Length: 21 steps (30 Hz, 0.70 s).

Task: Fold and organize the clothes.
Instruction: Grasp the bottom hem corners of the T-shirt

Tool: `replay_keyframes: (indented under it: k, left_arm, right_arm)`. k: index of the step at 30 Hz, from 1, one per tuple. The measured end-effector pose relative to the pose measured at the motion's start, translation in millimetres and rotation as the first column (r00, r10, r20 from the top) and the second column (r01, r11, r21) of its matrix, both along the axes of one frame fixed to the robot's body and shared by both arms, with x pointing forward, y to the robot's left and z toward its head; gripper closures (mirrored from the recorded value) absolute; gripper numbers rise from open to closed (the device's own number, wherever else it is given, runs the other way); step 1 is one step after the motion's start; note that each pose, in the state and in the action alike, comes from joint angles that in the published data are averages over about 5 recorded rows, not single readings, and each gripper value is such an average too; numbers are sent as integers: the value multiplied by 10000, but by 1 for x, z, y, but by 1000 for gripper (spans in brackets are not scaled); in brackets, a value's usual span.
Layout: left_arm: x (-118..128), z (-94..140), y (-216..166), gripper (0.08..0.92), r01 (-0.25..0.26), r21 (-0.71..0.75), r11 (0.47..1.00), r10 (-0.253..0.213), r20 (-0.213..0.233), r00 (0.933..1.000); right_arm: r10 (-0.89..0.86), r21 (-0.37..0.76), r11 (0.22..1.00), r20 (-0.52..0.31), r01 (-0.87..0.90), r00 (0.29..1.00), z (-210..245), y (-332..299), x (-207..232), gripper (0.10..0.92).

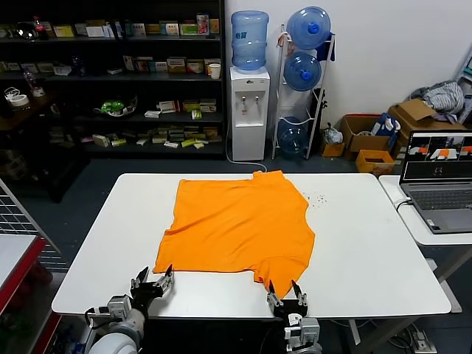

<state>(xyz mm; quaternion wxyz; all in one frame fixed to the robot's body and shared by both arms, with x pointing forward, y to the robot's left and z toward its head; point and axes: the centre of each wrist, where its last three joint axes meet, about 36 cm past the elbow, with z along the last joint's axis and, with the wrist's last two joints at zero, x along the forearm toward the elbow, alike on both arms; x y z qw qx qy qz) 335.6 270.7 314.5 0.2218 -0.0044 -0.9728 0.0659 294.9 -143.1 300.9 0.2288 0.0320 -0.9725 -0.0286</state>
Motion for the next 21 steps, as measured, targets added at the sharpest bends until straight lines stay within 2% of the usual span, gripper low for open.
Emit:
replay_keyframes:
  k: [12, 17, 21]
  left_arm:
    - [0, -3, -7, 683, 61, -57, 10000, -61, -98, 9999]
    - [2, -1, -10, 830, 79, -102, 9999, -79, -19, 10000]
    - [0, 2, -11, 900, 60, -127, 9999, -60, 15, 10000]
  right_arm:
    - [38, 6, 10000, 86, -38, 10000, 3, 1, -3, 865]
    - [91, 71, 9999, 130, -91, 9999, 7, 1, -7, 898]
    - [84, 117, 9999, 65, -85, 9999, 11, -3, -14, 898]
